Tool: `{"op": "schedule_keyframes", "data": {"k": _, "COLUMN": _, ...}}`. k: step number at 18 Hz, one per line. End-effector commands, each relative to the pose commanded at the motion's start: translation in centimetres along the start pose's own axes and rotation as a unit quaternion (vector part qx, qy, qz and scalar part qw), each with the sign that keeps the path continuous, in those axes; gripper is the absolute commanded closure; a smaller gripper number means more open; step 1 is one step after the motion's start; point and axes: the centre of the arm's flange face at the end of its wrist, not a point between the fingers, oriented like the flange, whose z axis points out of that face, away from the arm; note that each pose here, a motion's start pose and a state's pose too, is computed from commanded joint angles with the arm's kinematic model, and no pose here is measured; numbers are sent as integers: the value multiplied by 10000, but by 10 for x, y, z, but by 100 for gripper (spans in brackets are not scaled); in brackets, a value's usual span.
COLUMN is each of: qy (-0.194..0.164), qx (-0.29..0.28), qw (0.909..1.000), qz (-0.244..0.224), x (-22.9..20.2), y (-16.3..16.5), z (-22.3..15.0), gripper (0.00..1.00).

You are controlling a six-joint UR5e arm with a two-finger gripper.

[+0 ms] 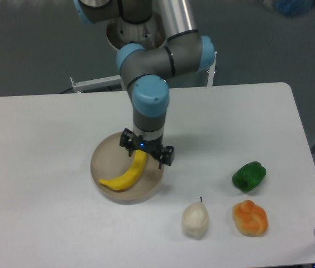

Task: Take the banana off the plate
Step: 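Lower the open gripper onto the banana and close on it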

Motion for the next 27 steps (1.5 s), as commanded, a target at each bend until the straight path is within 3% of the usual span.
{"op": "schedule_keyframes", "data": {"k": 4, "qy": -219, "qx": -171, "qw": 9996, "qz": 92, "x": 10, "y": -1, "z": 21, "gripper": 0}}
{"op": "schedule_keyframes", "data": {"k": 13, "qy": -163, "qx": -285, "qw": 9994, "qz": 144, "x": 13, "y": -2, "z": 42, "gripper": 1}}
{"op": "schedule_keyframes", "data": {"k": 16, "qy": -151, "qx": -275, "qw": 9994, "qz": 136, "x": 13, "y": -2, "z": 42, "gripper": 36}}
{"op": "schedule_keyframes", "data": {"k": 17, "qy": -151, "qx": -275, "qw": 9994, "qz": 136, "x": 13, "y": -2, "z": 42, "gripper": 40}}
{"op": "schedule_keyframes", "data": {"k": 20, "qy": -146, "qx": -281, "qw": 9994, "qz": 143, "x": 14, "y": -2, "z": 43, "gripper": 49}}
{"op": "schedule_keyframes", "data": {"k": 27, "qy": -154, "qx": -258, "qw": 9994, "qz": 152, "x": 16, "y": -3, "z": 40, "gripper": 55}}
